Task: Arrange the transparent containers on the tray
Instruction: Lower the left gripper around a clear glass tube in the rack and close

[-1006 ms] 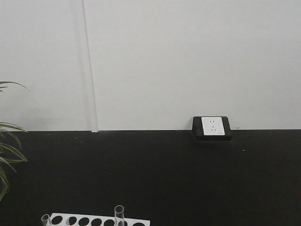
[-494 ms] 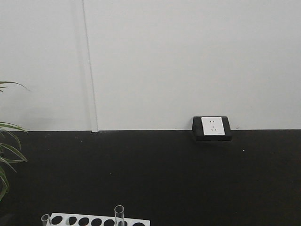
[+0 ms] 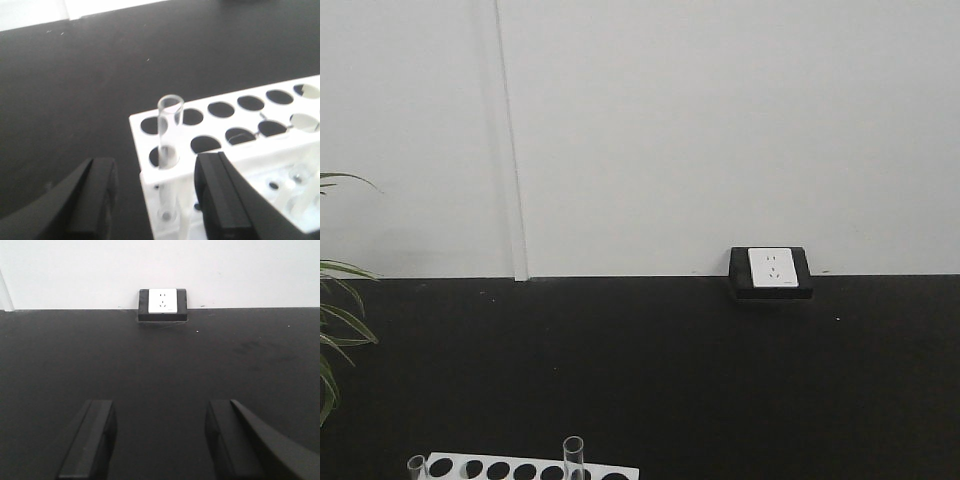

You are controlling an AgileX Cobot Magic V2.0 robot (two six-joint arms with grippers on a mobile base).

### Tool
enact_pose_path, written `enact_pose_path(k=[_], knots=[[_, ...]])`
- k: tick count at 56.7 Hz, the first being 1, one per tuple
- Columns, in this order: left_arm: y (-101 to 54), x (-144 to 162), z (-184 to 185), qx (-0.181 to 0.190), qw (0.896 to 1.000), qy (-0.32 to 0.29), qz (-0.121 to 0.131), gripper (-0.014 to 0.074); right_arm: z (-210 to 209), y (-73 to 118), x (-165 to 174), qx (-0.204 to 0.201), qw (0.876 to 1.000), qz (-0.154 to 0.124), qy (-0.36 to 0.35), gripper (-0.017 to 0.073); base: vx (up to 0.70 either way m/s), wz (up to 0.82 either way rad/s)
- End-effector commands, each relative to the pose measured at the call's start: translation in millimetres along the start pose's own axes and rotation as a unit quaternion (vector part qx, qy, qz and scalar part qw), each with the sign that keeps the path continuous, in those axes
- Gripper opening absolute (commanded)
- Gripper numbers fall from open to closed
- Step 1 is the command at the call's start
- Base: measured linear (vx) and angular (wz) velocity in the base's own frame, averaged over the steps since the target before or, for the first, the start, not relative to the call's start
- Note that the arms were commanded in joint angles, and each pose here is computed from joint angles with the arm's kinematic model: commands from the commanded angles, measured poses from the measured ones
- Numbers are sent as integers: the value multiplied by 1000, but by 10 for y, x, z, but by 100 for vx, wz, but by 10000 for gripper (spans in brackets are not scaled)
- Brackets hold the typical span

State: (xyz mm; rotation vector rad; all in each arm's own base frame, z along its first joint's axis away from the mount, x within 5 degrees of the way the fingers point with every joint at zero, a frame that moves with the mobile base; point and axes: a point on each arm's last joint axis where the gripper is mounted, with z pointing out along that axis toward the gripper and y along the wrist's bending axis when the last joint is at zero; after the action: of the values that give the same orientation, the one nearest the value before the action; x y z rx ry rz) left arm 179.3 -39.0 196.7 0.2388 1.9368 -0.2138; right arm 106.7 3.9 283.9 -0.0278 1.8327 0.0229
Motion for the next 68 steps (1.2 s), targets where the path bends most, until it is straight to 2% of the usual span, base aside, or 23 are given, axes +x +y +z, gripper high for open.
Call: enact_pose_path(k=[1,10,26,32,45,55,68], knots=[[-35,-162,63,21,997,-68,-7,497,-15,7,-178,-4,999,-7,-53,472,0,0],[-35,-137,192,30,997,-67,-13,510,-15,6,-173,-3,999,-9,-50,472,0,0],[-10,-277,456,34,997,-74,-14,510,-12,2,-145,-1,999,-11,-35,472,0,0],[-15,-264,527,42,996,-70,-27,510,-12,2,-143,0,999,-11,-33,472,0,0],[-20,-208,616,50,996,-66,-29,491,-12,-8,-143,6,999,-38,-33,472,0,0],[-23,-194,640,54,996,-70,-32,419,-12,-10,-145,7,999,-42,-34,472,0,0],[-24,-195,640,54,996,-70,-32,248,-15,-1,-178,2,998,-34,-54,470,0,0]])
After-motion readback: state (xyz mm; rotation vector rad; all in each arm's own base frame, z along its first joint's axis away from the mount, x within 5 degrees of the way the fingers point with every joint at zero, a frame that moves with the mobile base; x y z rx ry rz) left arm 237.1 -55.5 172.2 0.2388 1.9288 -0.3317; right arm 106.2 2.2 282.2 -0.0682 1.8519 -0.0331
